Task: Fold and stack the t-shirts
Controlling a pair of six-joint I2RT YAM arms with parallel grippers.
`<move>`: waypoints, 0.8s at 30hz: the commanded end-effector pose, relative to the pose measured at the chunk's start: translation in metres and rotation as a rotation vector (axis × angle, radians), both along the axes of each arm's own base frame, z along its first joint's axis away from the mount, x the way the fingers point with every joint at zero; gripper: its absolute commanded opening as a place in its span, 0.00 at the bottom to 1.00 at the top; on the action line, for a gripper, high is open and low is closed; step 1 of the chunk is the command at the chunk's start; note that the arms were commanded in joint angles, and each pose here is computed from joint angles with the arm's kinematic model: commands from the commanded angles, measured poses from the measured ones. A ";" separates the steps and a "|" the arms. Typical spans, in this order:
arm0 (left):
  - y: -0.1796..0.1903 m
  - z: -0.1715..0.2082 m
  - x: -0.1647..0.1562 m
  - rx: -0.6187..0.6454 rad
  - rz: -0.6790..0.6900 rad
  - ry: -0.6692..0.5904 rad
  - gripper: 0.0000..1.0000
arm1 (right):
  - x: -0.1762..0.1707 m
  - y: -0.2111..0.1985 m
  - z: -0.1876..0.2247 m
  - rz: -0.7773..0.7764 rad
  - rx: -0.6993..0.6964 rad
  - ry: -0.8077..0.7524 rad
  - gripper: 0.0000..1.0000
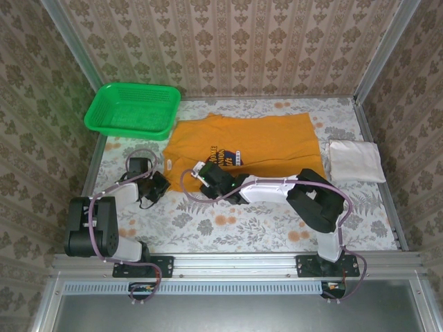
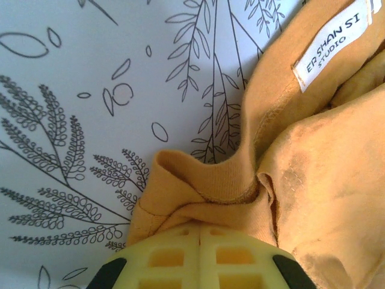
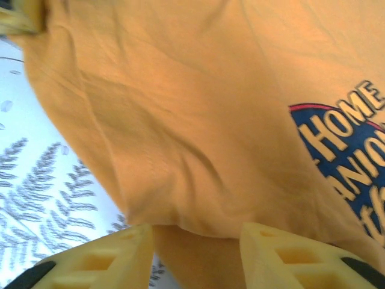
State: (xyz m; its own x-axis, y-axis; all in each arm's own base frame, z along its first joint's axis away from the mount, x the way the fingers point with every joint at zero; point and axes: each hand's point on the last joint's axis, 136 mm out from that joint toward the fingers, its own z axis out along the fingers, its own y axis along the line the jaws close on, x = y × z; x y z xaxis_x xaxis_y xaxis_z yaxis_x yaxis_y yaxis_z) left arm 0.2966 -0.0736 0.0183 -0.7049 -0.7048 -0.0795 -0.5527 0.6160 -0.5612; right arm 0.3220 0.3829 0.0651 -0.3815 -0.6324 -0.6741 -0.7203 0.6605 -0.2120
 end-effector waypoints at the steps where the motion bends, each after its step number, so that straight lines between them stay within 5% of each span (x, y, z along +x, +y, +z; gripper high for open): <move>1: 0.007 -0.018 -0.023 0.027 0.016 0.107 0.05 | -0.010 0.018 -0.001 0.042 0.064 0.047 0.44; 6: 0.006 -0.017 -0.024 0.025 0.015 0.105 0.05 | 0.006 0.016 -0.027 -0.028 0.012 0.056 0.35; 12: 0.007 -0.018 -0.026 0.028 0.016 0.109 0.05 | 0.020 0.004 -0.027 -0.086 -0.023 0.031 0.00; 24: 0.010 -0.021 -0.030 0.023 0.022 0.106 0.05 | 0.009 -0.027 -0.001 -0.074 -0.077 -0.032 0.00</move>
State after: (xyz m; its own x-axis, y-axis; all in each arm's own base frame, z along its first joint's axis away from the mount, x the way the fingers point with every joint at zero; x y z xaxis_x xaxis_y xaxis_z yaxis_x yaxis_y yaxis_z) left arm 0.2952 -0.0726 0.0186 -0.7021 -0.7075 -0.0798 -0.5509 0.6108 -0.5687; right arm 0.3301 0.3705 0.0579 -0.4135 -0.6317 -0.6558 -0.6801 0.6931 -0.2388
